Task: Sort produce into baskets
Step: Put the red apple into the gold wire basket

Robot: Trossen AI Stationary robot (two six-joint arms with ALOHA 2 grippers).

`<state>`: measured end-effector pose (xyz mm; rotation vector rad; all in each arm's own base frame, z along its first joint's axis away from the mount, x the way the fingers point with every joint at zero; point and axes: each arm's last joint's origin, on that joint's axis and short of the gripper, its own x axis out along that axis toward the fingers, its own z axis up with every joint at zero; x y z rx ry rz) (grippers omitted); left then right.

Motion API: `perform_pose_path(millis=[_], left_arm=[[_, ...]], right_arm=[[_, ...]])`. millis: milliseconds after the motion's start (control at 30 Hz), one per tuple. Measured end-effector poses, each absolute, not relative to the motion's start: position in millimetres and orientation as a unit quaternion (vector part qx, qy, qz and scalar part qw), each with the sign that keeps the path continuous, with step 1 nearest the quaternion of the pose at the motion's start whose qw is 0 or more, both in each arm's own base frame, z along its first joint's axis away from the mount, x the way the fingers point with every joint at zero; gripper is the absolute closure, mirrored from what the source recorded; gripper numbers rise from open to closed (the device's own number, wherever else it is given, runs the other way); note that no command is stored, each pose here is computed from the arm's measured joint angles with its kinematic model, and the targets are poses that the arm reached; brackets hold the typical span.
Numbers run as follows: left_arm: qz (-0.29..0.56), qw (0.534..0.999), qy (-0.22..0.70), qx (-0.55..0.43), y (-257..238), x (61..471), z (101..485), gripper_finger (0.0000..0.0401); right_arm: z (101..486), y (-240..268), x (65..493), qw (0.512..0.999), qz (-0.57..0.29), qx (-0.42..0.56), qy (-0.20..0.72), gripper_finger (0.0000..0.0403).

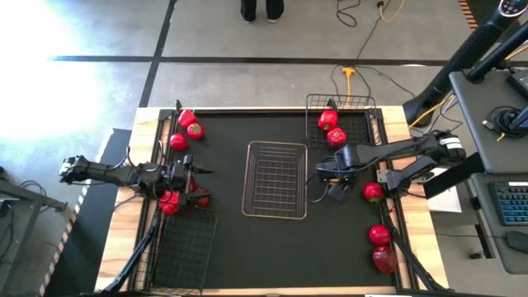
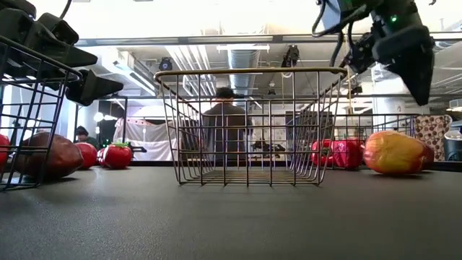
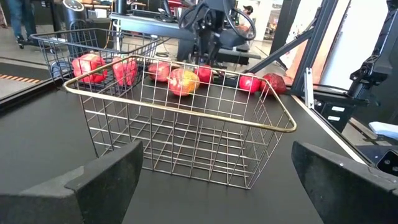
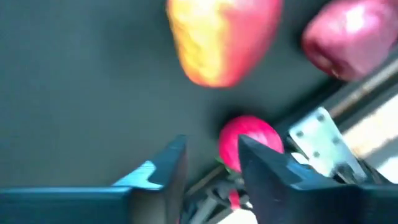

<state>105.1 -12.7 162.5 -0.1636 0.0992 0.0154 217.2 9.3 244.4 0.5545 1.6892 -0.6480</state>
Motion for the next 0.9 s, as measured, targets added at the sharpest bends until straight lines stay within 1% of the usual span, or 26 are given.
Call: perform_pose_path(millis=[133,200,333,433,500,800,900], left_arm=[[0.008,0.995,0.050,-0.082,-13,105,163,0.0008],[0.008,0.995,0.050,-0.082,-13,105,163,0.0008],[0.008,0.995,0.049,-0.082,-13,105,163,0.0008],[0.008,0.995,0.050,-0.082,-13,105,162,0.0008],[0.008,0.995,0.050,-0.082,-13,105,162,0.0008],[0.008,0.995,0.050,-0.082,-13,105,163,0.0008],[0.008,0.995,0.050,-0.082,-13,105,162,0.0008]], right_arm=[[235,9,226,0.618,-0.255,0.234,0.706,0.0169],[231,8,230,0.626,-0.262,0.219,0.701,0.0130],[224,1,234,0.630,-0.319,0.165,0.689,0.0057],[219,-7,237,0.618,-0.333,0.169,0.691,0.0016],[216,-11,238,0.611,-0.337,0.172,0.695,0.0006],[192,-32,245,0.565,-0.321,0.183,0.738,0.0009],[179,-40,246,0.550,-0.317,0.202,0.746,0.0009]])
